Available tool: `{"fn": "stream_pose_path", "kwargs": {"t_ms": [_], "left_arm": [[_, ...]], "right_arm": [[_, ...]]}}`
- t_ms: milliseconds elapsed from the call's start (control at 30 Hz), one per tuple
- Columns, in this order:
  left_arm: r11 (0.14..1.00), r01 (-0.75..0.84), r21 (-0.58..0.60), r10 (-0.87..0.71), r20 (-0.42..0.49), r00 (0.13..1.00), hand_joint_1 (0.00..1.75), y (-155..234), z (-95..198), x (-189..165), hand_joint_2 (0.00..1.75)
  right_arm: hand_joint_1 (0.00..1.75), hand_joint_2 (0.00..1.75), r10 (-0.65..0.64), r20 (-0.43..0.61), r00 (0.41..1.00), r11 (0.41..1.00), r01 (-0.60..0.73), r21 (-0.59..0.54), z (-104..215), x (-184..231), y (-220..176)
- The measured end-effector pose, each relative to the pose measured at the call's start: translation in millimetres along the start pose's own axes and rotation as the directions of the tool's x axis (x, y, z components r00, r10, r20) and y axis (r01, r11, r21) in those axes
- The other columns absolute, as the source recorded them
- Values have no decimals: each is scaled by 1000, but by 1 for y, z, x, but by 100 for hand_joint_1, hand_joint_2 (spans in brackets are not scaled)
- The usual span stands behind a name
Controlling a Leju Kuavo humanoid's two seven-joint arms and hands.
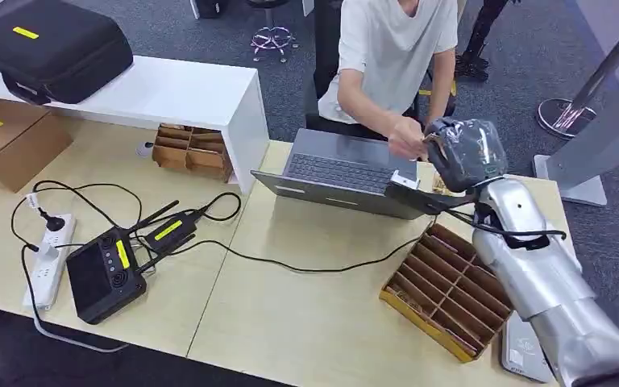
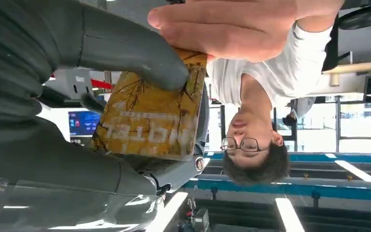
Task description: Pass the card to the sensor for recognition and then transmit it.
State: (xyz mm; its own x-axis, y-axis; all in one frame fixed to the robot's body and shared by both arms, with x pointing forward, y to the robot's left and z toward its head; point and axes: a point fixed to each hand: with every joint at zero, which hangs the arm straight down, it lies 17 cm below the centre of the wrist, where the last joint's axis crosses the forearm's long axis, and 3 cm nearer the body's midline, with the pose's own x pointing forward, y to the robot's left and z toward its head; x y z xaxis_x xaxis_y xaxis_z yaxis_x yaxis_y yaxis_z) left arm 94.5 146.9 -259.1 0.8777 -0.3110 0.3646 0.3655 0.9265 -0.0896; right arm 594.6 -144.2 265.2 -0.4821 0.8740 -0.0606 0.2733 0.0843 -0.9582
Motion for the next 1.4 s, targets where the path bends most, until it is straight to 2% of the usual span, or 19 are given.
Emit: {"fn": "stream_pose_path", "kwargs": {"t_ms": [1167,1400], "left_arm": [[1000,2,-2,-2,4,1000,0,-1,0,2,175],[999,-35,3,35,8,999,0,-1,0,3,175]], "right_arm": [[0,175,-5,7,1000,1000,5,-14,-1,4,-5],[0,175,-63,49,997,993,68,-101,10,11,-28]]}}
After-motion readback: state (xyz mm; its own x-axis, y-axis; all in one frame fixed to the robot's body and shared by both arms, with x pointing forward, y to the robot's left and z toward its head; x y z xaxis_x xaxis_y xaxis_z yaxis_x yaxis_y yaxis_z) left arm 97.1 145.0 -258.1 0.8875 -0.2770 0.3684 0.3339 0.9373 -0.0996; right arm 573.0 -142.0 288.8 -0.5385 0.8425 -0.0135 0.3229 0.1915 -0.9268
